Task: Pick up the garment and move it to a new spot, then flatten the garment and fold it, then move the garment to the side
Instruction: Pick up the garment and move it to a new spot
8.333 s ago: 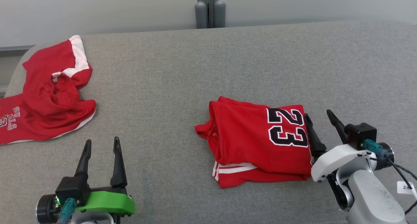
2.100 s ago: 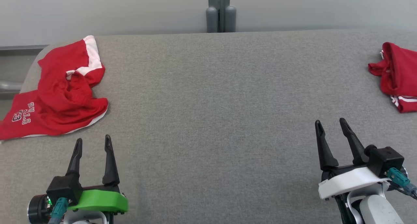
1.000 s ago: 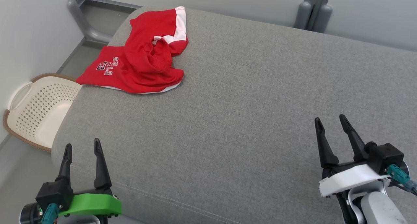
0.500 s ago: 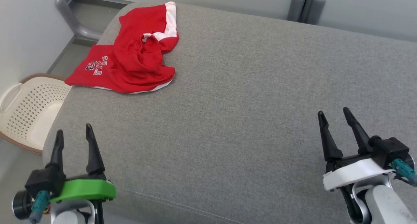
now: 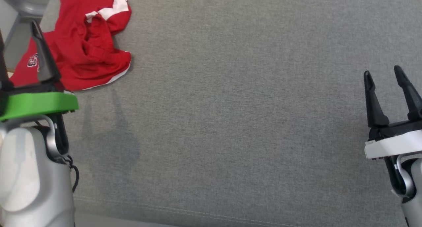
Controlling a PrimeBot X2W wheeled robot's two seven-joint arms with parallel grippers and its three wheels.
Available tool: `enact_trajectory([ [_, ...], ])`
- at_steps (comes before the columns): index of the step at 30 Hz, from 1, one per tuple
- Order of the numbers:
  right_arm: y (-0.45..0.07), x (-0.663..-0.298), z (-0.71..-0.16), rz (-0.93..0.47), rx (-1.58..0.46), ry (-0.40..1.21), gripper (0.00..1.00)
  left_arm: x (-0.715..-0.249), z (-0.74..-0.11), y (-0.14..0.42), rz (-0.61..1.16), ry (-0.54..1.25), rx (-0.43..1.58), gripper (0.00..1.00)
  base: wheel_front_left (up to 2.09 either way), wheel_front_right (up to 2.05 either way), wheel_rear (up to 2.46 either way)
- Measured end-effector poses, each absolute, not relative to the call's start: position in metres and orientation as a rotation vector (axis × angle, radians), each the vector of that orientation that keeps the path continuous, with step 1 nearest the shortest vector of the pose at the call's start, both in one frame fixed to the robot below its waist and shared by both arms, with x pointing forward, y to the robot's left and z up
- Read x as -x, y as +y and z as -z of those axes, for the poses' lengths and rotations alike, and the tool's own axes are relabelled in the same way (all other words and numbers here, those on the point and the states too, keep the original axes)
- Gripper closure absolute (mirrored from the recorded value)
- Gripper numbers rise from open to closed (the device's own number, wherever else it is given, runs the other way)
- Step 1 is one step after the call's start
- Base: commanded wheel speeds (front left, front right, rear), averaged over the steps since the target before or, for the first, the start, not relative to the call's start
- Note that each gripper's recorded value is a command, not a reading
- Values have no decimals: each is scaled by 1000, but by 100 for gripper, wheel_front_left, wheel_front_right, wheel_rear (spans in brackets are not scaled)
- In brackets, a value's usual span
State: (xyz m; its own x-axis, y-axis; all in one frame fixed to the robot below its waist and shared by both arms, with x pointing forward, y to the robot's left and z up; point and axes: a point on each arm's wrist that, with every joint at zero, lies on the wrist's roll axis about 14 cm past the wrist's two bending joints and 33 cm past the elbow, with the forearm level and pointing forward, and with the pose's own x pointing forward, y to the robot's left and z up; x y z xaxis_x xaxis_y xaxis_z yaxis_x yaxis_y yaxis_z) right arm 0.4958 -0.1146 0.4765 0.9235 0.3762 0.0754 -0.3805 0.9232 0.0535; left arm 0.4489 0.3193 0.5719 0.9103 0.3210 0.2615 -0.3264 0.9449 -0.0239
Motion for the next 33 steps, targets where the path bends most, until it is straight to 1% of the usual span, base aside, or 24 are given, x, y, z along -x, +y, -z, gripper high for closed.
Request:
enact_trajectory([
  [4,-144,-502,-468,-325,-41,-57,0,-487,-574,318,-303,-279,-37,0,0,0,0],
  [8,-167,-505,-455,-274,-19,-34,0,-525,-556,315,-271,-243,-34,0,0,0,0],
  [14,-195,-508,-435,-217,15,4,0,-576,-511,314,-240,-127,-37,0,0,0,0],
  [17,-204,-510,-426,-199,30,19,0,-590,-477,316,-244,-35,-33,0,0,0,0],
  [18,-206,-510,-423,-196,34,27,0,-592,-467,317,-247,-8,-32,0,0,0,0],
  [21,-214,-507,-414,-181,48,51,0,-595,-421,322,-267,149,-12,0,0,0,0],
  [25,-222,-504,-409,-163,63,69,0,-586,-372,330,-297,329,9,0,0,0,0],
  [27,-225,-502,-407,-158,68,74,0,-580,-355,333,-313,402,26,0,0,0,0],
  [32,-223,-503,-410,-165,74,66,0,-567,-336,338,-337,513,63,0,0,0,0],
  [33,-222,-503,-411,-167,73,64,0,-565,-334,339,-339,536,67,4,0,0,0],
])
